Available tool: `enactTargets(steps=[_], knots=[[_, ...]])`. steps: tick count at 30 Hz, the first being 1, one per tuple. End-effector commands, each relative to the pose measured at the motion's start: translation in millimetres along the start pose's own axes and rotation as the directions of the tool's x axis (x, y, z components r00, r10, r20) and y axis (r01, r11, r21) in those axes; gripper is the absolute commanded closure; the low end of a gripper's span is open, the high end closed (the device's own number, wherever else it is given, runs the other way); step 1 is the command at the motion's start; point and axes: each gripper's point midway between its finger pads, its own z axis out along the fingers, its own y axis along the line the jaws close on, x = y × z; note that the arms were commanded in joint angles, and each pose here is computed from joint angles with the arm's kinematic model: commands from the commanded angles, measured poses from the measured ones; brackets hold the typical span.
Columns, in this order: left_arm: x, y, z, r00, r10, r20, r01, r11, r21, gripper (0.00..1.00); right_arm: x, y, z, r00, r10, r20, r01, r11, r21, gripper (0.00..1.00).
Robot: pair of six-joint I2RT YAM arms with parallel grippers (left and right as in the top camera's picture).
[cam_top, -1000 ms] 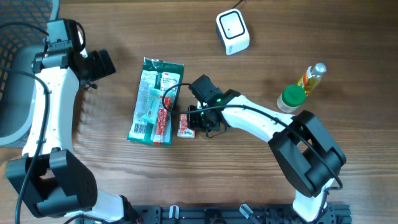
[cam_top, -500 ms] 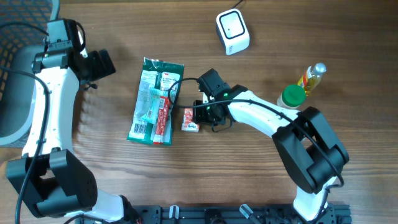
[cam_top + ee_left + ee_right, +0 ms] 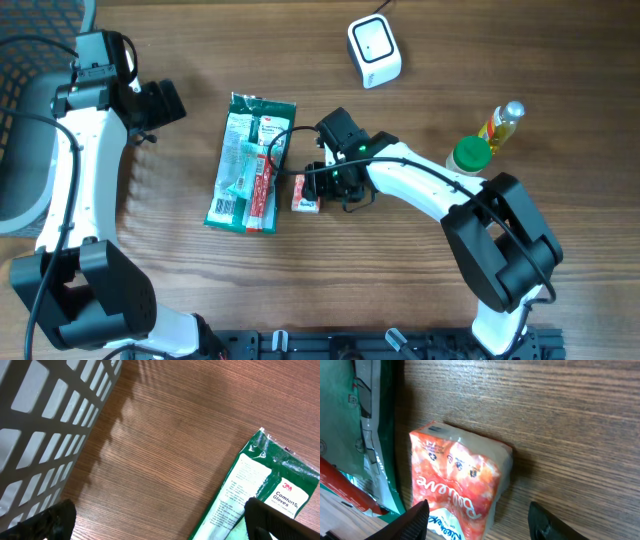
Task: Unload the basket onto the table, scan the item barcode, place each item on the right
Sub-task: 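Lower and close the right gripper on the red-orange box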
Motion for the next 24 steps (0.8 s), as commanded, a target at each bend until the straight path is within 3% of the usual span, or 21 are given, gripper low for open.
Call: enactTargets(steps=[1, 10, 14, 24], knots=[[-3.4, -0.6, -2.3, 1.000, -0.006, 0.010, 0.006, 1.000, 0.009, 0.00, -5.0, 10.6, -11.7, 0.999, -0.031, 0.020, 0.032, 0.999, -0.028, 0.37], [-3.4, -0.6, -2.3, 1.000, -0.006, 0.010, 0.006, 1.000, 0.009, 0.00, 0.0, 6.2, -11.2, 1.000, -0.021, 0.000, 0.021, 1.000, -0.010, 0.48], [-3.4, -0.6, -2.3, 1.000, -0.006, 0.010, 0.006, 1.000, 0.009, 0.00, -2.6, 7.9, -11.1, 1.000, -0.021, 0.010, 0.022, 1.000, -0.017, 0.62], [-3.4, -0.6, -2.3, 1.000, -0.006, 0.010, 0.006, 1.000, 0.009, 0.00, -10.1, 2.4, -3.8, 0.999, 0.028, 0.047, -0.028, 1.000, 0.002, 0.72]])
